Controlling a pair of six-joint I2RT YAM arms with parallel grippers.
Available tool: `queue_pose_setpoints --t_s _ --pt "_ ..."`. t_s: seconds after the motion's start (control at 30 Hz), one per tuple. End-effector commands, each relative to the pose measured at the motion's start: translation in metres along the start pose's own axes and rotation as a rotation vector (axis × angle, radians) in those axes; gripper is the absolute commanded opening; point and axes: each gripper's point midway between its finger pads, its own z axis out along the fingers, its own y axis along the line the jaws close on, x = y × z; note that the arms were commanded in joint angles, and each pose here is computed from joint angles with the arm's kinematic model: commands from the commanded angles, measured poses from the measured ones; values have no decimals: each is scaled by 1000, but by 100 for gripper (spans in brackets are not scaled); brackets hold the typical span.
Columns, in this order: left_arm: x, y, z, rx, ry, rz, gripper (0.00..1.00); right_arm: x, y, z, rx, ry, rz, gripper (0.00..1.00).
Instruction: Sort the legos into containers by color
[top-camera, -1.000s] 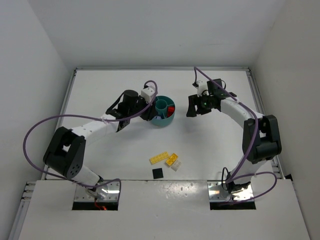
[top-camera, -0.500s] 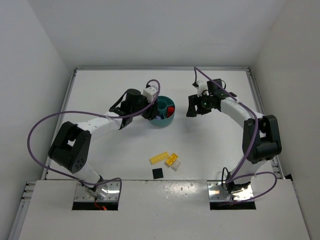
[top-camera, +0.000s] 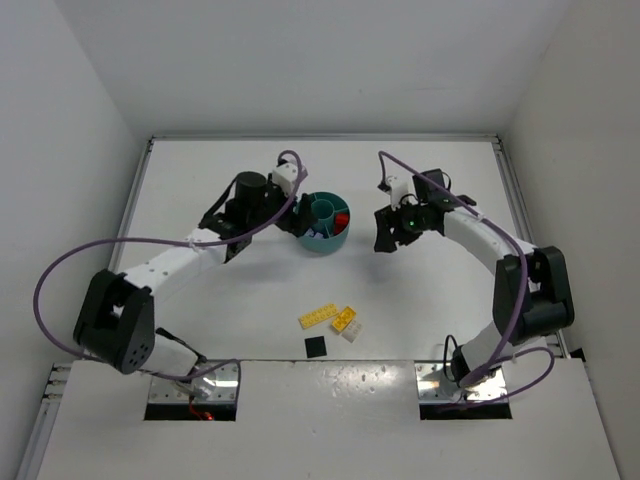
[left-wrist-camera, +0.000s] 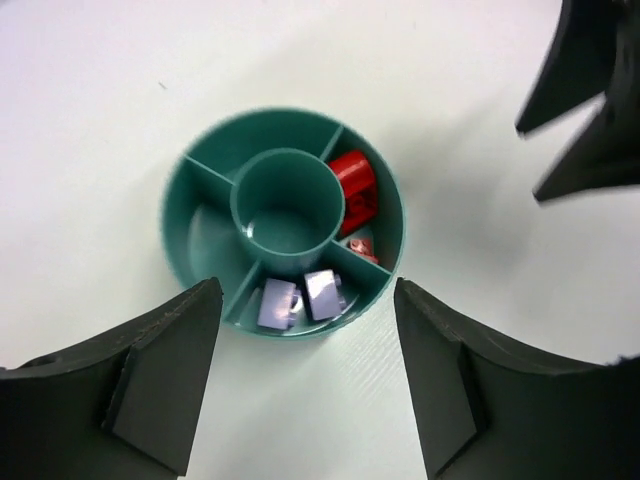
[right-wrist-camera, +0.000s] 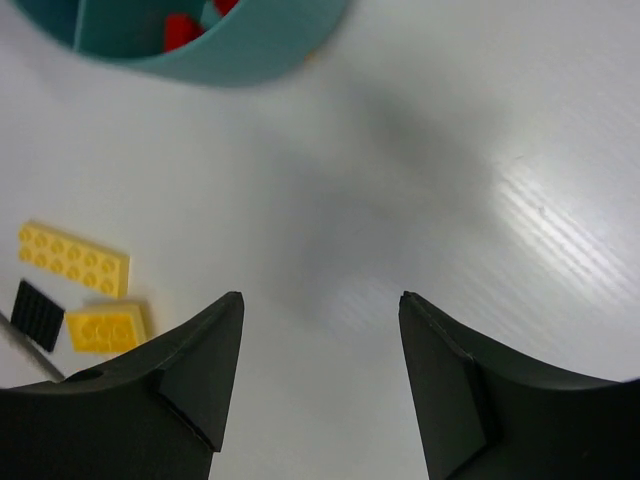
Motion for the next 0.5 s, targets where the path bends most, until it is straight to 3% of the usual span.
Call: queue_pose_setpoints --t_s 0.0,0.13,0.23,0.47 --pt "-32 18 -34 -62 -92 1 75 15 38 -13 -93 39 -201 64" --pt "-22 65 -62 -160 -34 -92 76 66 72 -14 -168 188 -433 64" --pt "-5 72 -75 -140 48 -131 76 81 97 -12 -227 242 -542 64" --pt "-13 81 -107 -223 -31 -101 76 115 136 -5 -253 364 -711 64"
